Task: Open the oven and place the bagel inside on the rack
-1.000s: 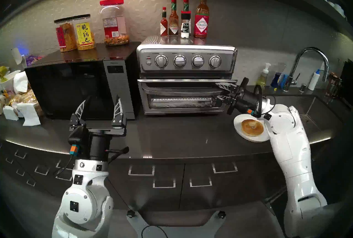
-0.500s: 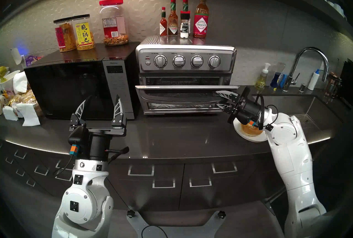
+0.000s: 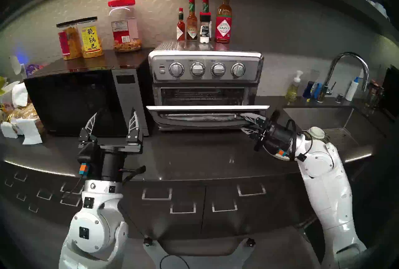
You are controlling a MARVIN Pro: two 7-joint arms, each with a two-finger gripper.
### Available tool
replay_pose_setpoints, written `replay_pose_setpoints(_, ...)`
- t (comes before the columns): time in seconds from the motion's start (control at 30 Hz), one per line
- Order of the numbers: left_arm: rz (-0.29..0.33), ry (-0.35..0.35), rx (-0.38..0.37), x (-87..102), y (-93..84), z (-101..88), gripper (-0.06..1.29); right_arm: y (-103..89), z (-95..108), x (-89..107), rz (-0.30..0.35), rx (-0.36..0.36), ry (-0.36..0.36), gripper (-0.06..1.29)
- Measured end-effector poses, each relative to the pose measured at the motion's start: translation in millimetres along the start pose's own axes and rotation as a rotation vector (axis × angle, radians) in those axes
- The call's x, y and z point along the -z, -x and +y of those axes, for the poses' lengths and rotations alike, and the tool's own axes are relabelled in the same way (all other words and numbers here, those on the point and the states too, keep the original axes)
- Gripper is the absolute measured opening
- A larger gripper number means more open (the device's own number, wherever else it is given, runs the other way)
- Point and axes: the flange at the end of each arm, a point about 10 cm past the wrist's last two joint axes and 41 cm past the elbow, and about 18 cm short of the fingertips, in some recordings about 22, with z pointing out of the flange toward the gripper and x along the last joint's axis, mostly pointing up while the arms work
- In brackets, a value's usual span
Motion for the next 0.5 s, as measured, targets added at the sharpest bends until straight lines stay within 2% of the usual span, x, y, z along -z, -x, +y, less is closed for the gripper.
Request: replay_pose_setpoints(0.5, 0.001, 0.0, 0.0, -0.5, 0.1, 0.0, 1.23, -30.9, -41.2, 13.5, -0.01, -0.024, -0.082, 0.32)
